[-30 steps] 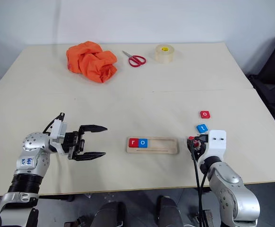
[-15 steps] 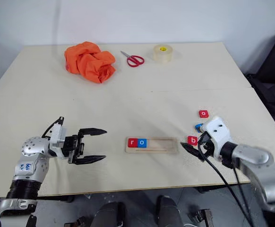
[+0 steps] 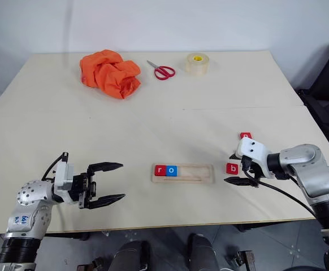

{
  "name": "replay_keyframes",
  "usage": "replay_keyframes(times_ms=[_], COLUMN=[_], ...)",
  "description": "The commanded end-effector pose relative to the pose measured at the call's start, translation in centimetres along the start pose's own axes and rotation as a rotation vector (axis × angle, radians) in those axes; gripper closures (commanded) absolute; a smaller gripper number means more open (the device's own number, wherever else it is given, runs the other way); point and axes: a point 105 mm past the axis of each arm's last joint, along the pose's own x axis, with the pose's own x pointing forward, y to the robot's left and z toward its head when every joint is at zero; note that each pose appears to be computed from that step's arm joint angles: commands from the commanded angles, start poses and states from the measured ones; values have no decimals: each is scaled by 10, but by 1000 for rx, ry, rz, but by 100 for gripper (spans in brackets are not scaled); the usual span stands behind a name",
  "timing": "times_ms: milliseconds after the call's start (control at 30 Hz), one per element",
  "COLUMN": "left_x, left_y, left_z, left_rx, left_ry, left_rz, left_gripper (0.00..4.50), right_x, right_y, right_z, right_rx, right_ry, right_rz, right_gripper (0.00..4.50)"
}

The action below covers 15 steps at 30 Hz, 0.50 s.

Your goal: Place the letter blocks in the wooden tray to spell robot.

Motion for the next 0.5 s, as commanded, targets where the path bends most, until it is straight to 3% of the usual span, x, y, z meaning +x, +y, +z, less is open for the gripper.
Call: replay_keyframes(times_ms=[33, 300, 433, 500], left_x=[-1, 2, 3, 4], left_y=[-1, 2, 5, 7], left_z=[13, 12, 11, 11], left_rx=[38, 38, 40, 43], left_ry=[-30, -33, -36, -36], left_rz=[13, 16, 6, -4], left_gripper=[0, 0, 0, 0], right_x=[1, -2, -11, -18], right_y=[-3, -11, -13, -11], right_z=[3, 9, 25, 50], right_rx=[-27, -48, -51, -71], right_ry=[9, 9, -27, -76], right_rz=[5, -29, -42, -55], right_gripper=[40, 303, 305, 305])
